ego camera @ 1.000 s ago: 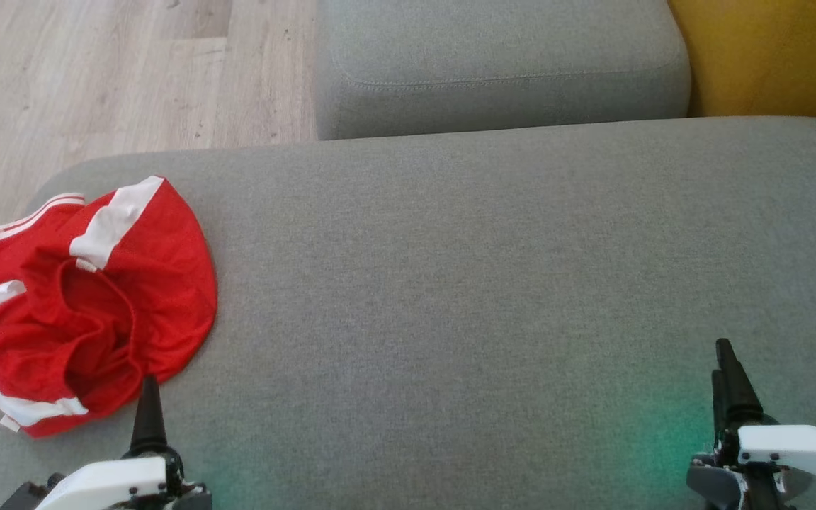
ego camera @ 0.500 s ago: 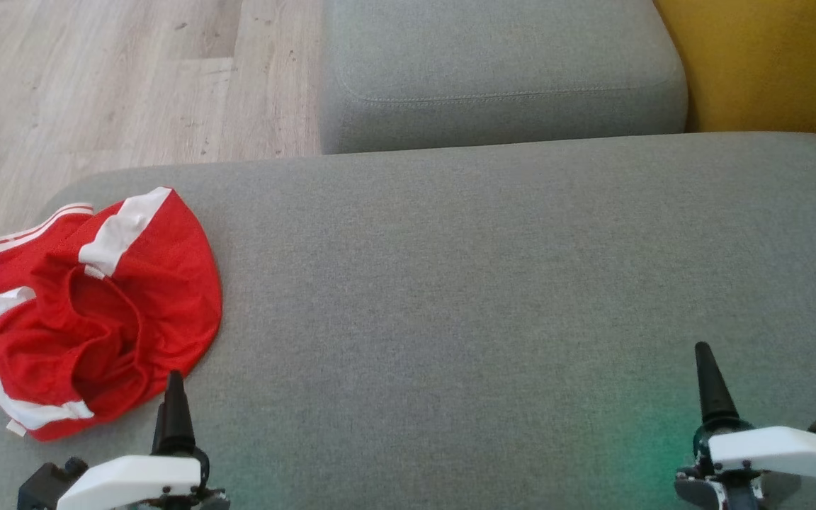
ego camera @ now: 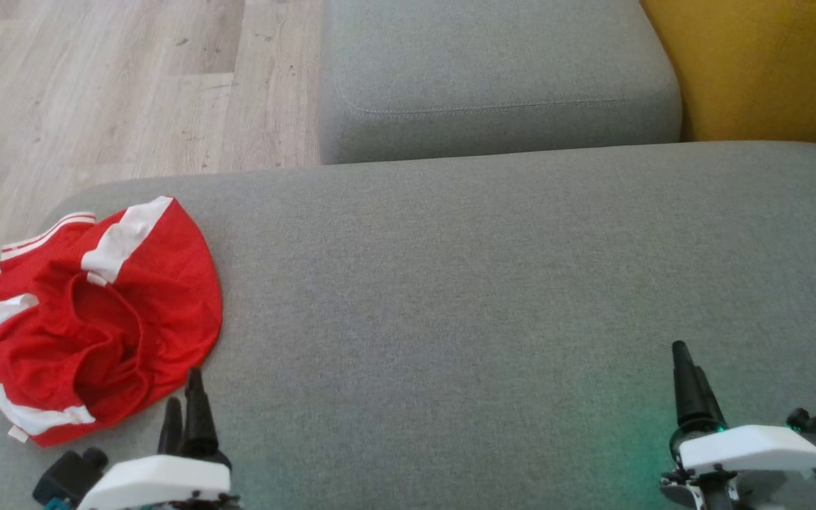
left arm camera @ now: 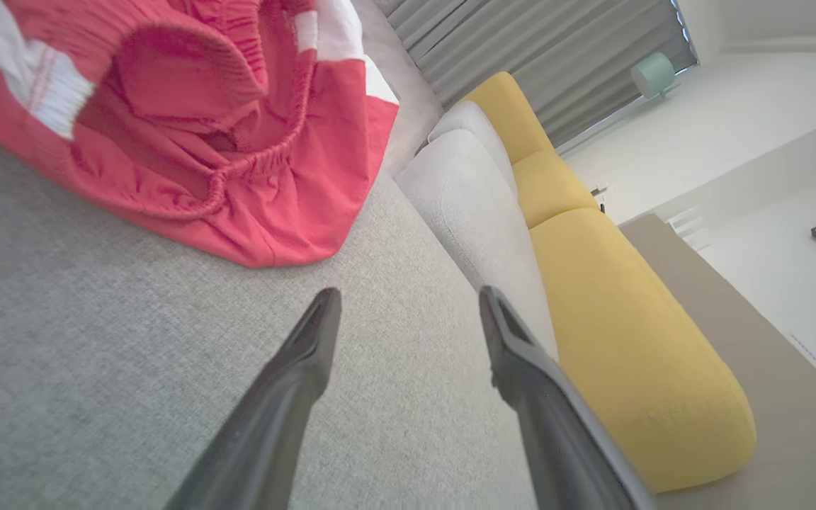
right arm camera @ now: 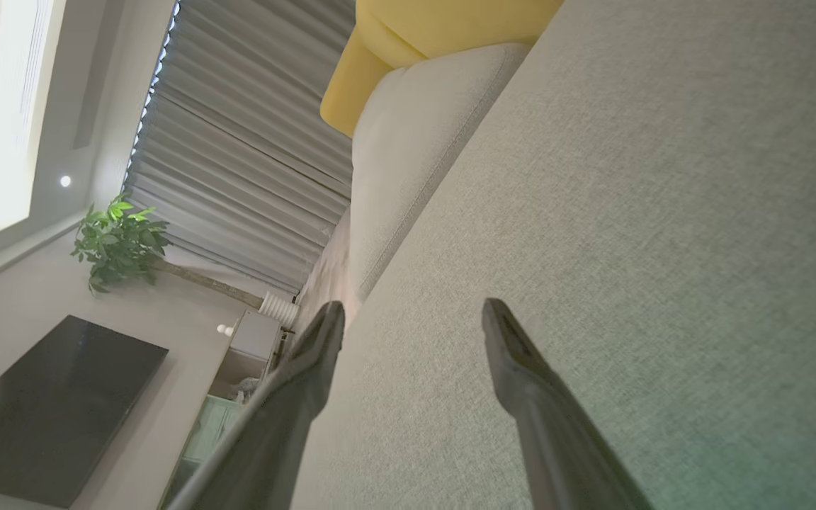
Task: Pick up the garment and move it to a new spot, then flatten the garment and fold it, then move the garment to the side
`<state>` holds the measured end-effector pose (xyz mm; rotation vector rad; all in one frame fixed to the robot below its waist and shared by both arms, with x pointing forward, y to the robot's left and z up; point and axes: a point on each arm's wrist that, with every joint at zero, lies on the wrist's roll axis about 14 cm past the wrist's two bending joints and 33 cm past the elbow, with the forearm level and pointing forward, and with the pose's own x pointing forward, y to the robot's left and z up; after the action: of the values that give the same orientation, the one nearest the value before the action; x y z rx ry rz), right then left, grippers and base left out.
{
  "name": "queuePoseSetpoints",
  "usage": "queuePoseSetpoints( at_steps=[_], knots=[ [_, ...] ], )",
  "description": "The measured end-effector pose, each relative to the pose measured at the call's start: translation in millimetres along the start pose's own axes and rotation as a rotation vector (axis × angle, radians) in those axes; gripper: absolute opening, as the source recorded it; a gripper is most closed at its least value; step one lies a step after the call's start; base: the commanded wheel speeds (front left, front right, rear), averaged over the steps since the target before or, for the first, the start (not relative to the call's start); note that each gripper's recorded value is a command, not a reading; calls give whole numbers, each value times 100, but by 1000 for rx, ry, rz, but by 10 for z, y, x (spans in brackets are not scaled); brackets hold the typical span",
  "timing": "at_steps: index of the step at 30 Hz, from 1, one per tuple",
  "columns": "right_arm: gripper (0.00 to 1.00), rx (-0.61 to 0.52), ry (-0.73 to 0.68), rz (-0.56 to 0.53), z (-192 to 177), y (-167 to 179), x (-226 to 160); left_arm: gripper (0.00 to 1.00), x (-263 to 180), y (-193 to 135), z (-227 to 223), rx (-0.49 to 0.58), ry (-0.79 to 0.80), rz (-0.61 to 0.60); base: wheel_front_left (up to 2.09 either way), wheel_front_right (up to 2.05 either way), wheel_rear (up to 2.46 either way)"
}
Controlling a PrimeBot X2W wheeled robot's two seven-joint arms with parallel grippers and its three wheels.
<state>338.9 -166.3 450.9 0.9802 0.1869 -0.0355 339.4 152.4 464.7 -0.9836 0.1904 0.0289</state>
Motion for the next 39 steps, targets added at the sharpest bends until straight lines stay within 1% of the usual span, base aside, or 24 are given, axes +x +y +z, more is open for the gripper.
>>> queuePoseSetpoints(
  at_steps=[11, 24, 39],
  knots=[
    [100, -125, -3, 29, -30, 80, -15, 100, 7, -107, -35, 132, -7, -22, 0, 0, 0],
    [100, -288, -36, 80, 10, 224, -32, 100, -24, -200, -33, 298, -44, -35, 0, 0, 0],
    [100, -476, -50, 133, -36, 351, -54, 100, -94, -304, -37, 481, -93, -59, 0, 0, 0]
  ],
)
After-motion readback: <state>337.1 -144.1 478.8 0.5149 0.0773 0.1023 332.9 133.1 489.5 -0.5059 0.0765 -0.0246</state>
